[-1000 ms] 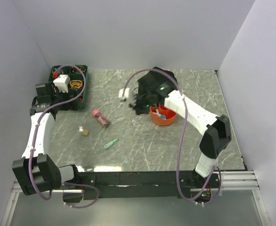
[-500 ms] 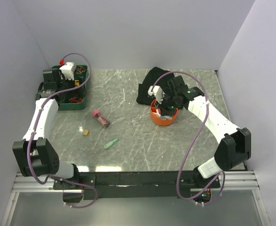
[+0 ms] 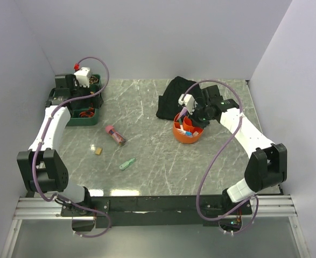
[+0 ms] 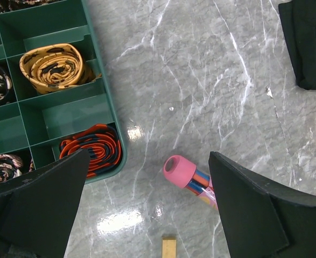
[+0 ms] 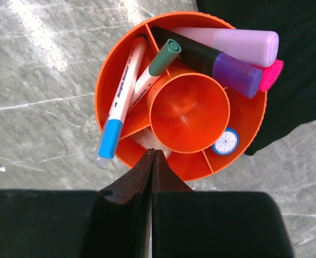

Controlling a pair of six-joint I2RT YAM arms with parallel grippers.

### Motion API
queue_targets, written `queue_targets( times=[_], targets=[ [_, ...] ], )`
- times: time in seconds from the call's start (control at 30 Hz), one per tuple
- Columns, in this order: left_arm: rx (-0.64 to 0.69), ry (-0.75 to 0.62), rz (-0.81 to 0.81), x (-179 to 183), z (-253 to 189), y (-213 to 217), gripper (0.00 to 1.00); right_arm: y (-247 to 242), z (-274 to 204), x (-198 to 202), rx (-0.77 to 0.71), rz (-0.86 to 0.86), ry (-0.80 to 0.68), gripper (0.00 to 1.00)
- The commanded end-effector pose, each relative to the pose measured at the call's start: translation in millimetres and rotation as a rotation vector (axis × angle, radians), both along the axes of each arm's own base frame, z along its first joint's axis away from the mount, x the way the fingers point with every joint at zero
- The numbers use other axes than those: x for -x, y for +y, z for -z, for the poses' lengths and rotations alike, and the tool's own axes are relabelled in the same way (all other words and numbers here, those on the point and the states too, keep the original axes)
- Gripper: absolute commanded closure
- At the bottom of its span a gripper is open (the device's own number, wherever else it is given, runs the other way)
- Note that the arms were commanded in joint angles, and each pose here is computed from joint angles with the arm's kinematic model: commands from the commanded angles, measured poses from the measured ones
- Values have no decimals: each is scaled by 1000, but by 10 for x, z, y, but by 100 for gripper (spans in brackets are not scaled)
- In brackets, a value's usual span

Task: Sort the stationery into containers
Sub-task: Place the stationery in the storage box, then pick up the stationery from the center of the board.

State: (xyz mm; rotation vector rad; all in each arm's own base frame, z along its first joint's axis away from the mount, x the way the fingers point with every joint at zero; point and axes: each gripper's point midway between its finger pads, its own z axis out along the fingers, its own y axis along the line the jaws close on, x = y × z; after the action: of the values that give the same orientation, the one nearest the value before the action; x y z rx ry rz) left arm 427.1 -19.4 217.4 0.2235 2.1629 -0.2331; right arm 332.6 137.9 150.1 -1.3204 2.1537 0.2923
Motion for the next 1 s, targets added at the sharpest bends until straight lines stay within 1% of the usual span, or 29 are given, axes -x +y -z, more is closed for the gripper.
queue_targets(
  times=[0.0,0.07,0.1,0.13,0.2,0.23,0.27,0.3,0.33,0.37,0.4,0.47,0.5,0.57,0.6,0.67,0.73,0.77,0.83,0.87,0.97],
  targets=[
    [-17,-50,-1,-80,-164,12,1,53,-46,-111,-19,-19,-37,98],
    [-16,-46,-3,-71,-155,17,1,57,-53,-110,-20,-17,-31,98],
    [-15,-46,-1,-71,-151,8,1,62,-61,-108,-20,-19,-31,96],
    [-14,-48,1,-68,-158,5,0,64,-97,-102,-25,-23,-34,88],
    [-22,-49,5,-62,-166,16,1,113,-324,-75,-61,-28,-62,79],
    [-28,-56,5,-60,-194,22,1,154,-436,-67,-86,-31,-82,67],
    [-46,-64,9,-56,-223,35,1,223,-663,-52,-114,-44,-135,63],
    [-62,-64,3,-31,-238,61,1,289,-774,-25,-134,-55,-156,59],
    [-76,-62,2,-4,-241,84,1,344,-868,3,-147,-69,-177,48],
    [-100,-58,3,21,-230,114,1,501,-1006,87,-166,-114,-207,43],
    [-124,-39,-20,88,-202,170,1,594,-1043,154,-163,-163,-219,37],
    [-138,-11,-60,157,-140,266,1,800,-1006,315,-132,-251,-223,35],
    [-133,11,-95,227,-82,373,1,1027,-960,483,-119,-347,-225,34],
    [-88,42,-138,289,12,482,1,1272,-762,612,-88,-434,-203,31],
    [-70,56,-173,331,58,616,0,1478,-687,756,-84,-499,-190,29],
    [-33,81,-160,374,90,624,1,1683,-451,801,-48,-555,-135,19],
    [-27,75,-161,396,60,651,1,1908,-308,890,-48,-615,-99,21],
    [-29,55,-151,385,32,636,1,2049,-188,861,-48,-631,-81,21],
    [-31,31,-143,439,15,612,0,2284,-104,938,-59,-685,-79,25],
    [-29,15,-147,440,-2,609,1,2425,-30,897,-61,-699,-83,26],
    [-32,0,-146,530,-15,589,1,2753,67,960,-68,-761,-98,27]
  ],
)
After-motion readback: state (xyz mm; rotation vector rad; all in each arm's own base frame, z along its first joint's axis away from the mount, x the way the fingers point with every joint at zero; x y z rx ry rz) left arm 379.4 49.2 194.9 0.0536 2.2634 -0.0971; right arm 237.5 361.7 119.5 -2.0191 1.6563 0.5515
